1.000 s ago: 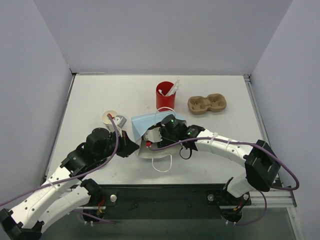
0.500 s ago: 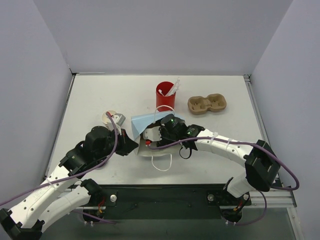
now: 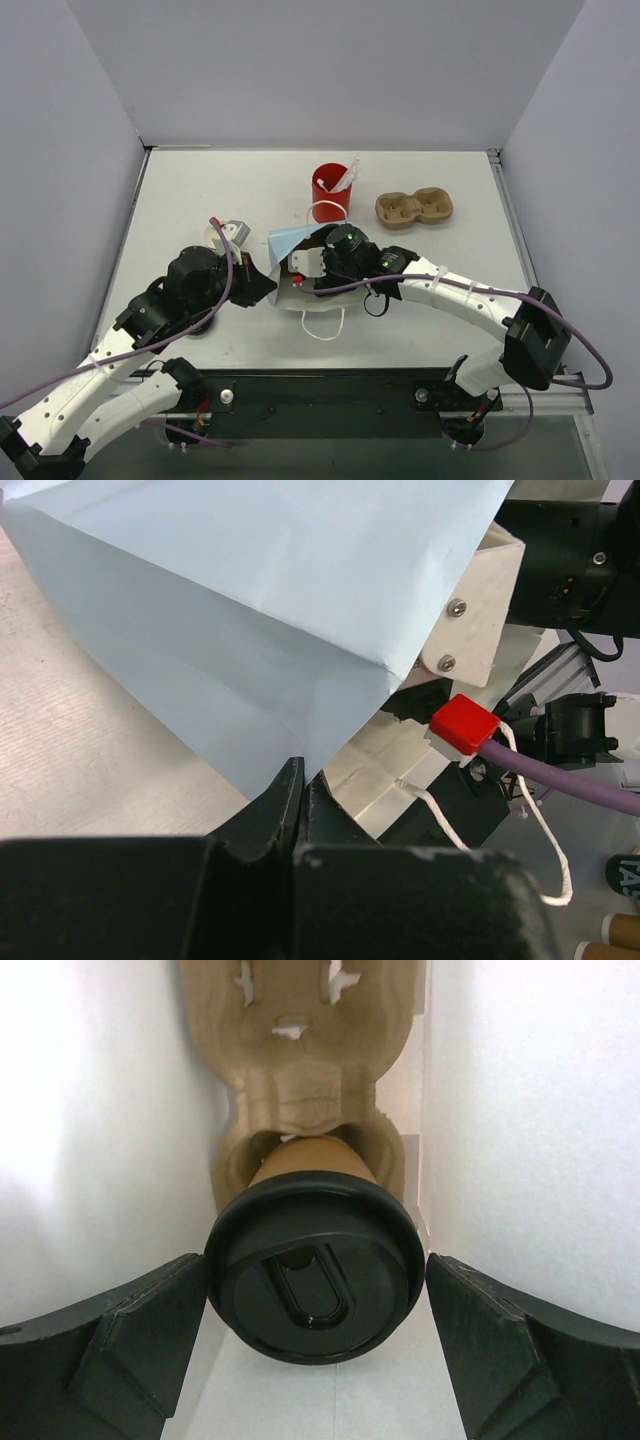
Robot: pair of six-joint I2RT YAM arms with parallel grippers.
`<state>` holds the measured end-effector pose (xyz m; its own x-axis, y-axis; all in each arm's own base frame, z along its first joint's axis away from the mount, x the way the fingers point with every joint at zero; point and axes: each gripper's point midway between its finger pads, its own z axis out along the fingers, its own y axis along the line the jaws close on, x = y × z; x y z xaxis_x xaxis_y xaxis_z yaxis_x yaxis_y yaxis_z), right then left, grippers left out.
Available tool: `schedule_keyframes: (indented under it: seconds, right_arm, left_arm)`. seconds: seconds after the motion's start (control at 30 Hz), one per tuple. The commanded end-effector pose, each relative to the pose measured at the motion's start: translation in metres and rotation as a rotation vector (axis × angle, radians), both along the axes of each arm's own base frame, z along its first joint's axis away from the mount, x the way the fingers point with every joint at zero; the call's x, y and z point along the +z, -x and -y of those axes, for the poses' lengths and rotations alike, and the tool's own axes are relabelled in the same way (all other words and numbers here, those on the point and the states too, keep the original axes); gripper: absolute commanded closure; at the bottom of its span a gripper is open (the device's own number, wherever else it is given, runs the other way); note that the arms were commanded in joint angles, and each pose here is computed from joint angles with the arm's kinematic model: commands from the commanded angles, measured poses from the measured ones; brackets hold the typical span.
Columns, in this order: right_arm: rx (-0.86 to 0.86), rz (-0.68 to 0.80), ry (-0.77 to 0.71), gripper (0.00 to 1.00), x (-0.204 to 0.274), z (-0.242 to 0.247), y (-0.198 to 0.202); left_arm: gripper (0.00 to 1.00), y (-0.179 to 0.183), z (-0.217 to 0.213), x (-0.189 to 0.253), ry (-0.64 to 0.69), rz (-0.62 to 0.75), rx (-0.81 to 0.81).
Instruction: Pack the takeout coffee
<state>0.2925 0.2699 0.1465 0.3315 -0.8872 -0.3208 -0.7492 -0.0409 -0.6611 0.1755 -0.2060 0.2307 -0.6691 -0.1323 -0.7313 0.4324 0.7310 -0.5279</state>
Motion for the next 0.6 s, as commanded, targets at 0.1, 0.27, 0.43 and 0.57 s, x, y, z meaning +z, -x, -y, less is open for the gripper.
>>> schedule_keyframes:
  seconds: [0.1, 0.27, 0.43, 0.57]
  right_arm:
    - [-0.039, 0.016, -0.101, 0.08, 0.049, 0.003, 0.004]
    - [-0.028, -0.027, -0.099, 0.10, 0.053, 0.003, 0.019]
    - [-0.009, -0.066, -0.084, 0.16, 0.051, 0.001, 0.033]
    - [0.005, -0.077, -0.101, 0.18, 0.057, -0.005, 0.041]
  left_arm:
    - [1.00, 0.003, 0.002, 0.024, 0.014, -0.017, -0.010]
    - [1.00, 0.002, 0.005, 0.029, -0.001, -0.036, -0.022]
    - [1.00, 0.003, 0.009, 0.040, 0.008, -0.052, -0.035]
    - [1.00, 0.004, 0.012, 0.049, 0.017, -0.062, -0.046]
